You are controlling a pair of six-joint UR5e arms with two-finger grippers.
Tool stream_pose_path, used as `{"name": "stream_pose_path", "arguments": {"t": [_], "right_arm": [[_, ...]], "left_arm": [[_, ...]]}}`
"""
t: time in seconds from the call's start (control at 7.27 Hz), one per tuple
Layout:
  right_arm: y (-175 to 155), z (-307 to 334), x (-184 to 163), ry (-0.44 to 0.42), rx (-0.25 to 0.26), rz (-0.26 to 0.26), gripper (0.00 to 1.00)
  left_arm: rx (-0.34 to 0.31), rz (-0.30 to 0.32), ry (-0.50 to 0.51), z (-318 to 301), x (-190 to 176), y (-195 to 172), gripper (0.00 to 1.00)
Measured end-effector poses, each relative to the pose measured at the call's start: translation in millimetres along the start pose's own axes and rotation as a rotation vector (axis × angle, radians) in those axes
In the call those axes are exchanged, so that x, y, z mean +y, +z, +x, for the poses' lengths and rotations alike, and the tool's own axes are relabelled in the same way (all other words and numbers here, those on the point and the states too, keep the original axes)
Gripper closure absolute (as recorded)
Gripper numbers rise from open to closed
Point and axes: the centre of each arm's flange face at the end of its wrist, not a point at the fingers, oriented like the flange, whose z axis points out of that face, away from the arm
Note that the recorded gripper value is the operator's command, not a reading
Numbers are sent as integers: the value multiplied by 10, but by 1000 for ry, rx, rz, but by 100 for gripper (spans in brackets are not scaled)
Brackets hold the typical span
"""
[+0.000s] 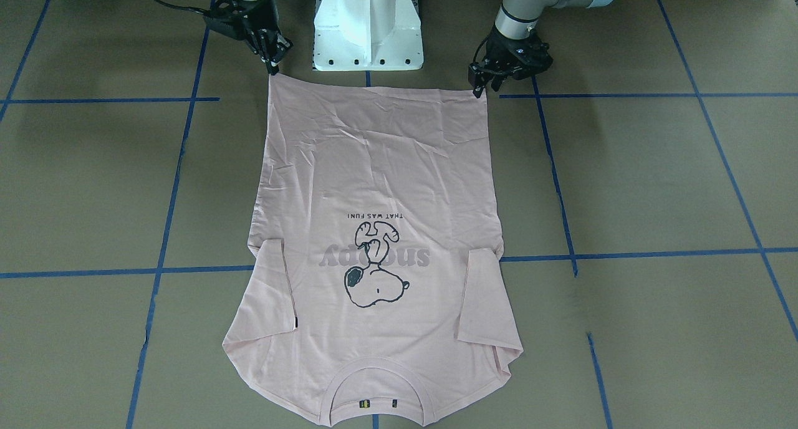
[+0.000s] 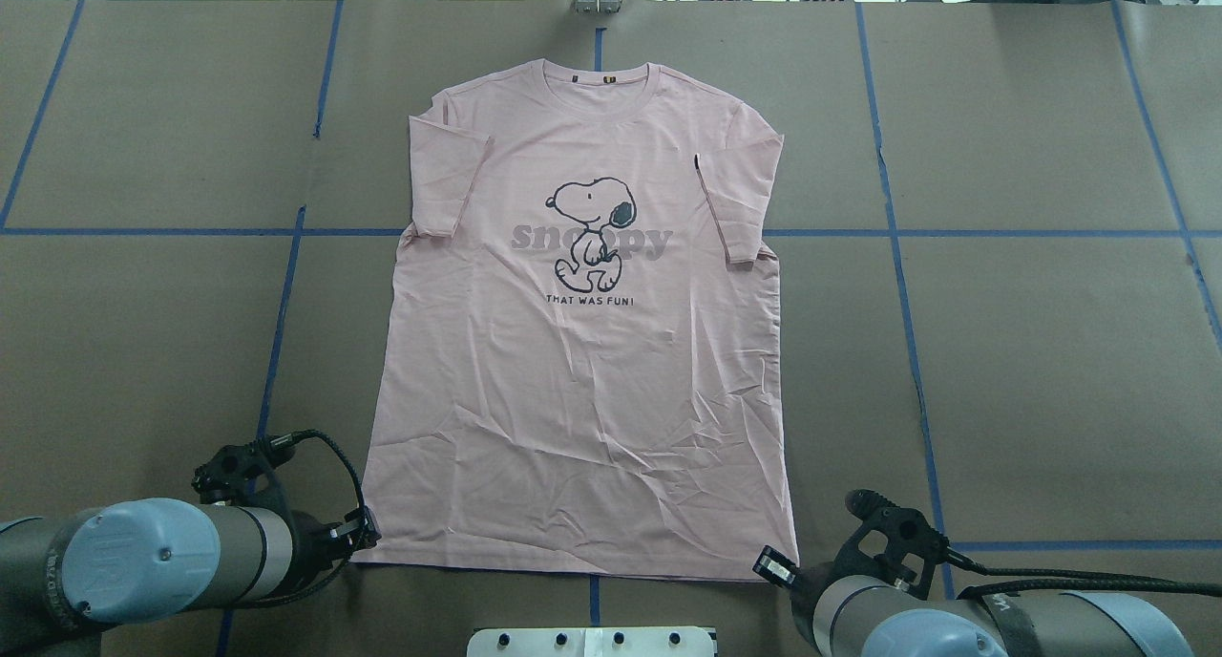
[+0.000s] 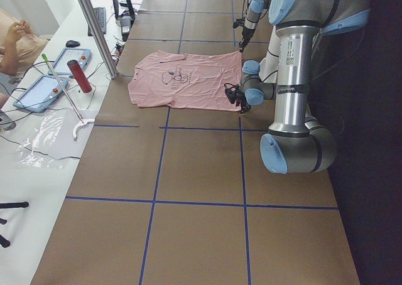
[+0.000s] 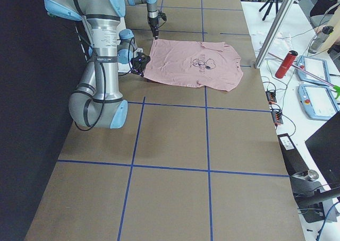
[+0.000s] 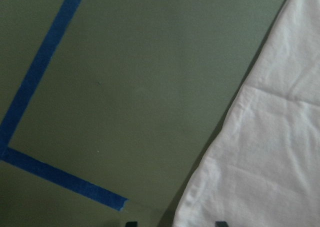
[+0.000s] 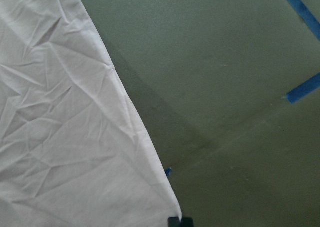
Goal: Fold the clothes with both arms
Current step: 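Move the left gripper to the other hem corner and grasp it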
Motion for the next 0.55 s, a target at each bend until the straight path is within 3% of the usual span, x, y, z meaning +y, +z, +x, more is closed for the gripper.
{"name": "stream_pose_path", "arguments": {"t": [0.28,0.55], "right_arm": [[-2,0,1,-1,0,0,100],[-5,-3,6,-1,-1,-1,100]], "left_arm": [[-1,-1,1,3,7,8,72],[-10,1,1,-8,12,21,100]]}}
